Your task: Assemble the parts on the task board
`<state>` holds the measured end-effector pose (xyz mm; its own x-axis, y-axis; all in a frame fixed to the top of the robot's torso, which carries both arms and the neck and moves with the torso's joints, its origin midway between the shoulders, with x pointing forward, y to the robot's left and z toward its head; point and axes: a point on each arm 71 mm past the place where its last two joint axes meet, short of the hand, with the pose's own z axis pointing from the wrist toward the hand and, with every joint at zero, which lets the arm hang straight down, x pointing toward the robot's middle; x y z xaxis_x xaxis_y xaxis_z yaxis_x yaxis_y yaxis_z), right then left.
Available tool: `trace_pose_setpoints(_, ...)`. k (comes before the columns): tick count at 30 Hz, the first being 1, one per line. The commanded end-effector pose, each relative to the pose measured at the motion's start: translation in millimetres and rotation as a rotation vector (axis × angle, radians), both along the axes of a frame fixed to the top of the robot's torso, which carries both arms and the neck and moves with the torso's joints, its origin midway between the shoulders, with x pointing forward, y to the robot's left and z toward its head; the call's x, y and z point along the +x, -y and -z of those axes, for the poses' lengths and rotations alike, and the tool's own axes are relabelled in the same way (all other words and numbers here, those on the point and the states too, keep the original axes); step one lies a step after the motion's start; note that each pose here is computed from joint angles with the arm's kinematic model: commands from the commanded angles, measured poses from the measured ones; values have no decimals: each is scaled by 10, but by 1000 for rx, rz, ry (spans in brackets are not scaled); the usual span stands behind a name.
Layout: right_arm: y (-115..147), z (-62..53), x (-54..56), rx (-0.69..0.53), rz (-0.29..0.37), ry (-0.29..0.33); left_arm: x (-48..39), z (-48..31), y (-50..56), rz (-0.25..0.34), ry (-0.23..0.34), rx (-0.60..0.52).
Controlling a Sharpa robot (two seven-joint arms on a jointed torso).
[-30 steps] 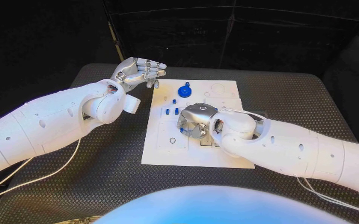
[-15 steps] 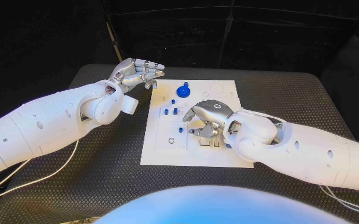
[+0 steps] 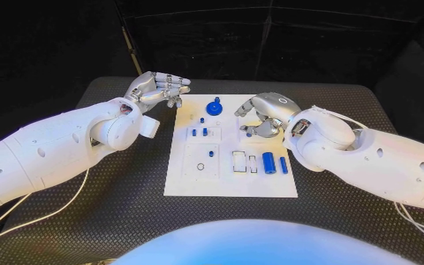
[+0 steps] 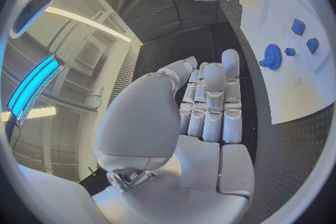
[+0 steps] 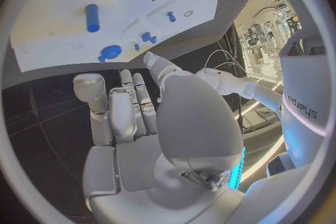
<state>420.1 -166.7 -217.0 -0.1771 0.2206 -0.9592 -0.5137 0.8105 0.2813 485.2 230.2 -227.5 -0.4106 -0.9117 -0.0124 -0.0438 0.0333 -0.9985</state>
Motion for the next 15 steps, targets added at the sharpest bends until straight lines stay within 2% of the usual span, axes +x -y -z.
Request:
trace_pose_setpoints(1, 88, 66, 18, -107, 14, -52, -3, -11, 16, 13, -1, -11)
trace_pose_setpoints(6, 187, 133, 44, -189, 33, -101, -5, -9, 22, 15, -2, -12)
trace_pose_setpoints(15, 177, 212, 96, -236, 36, -136, -7, -10, 23, 16, -2, -12)
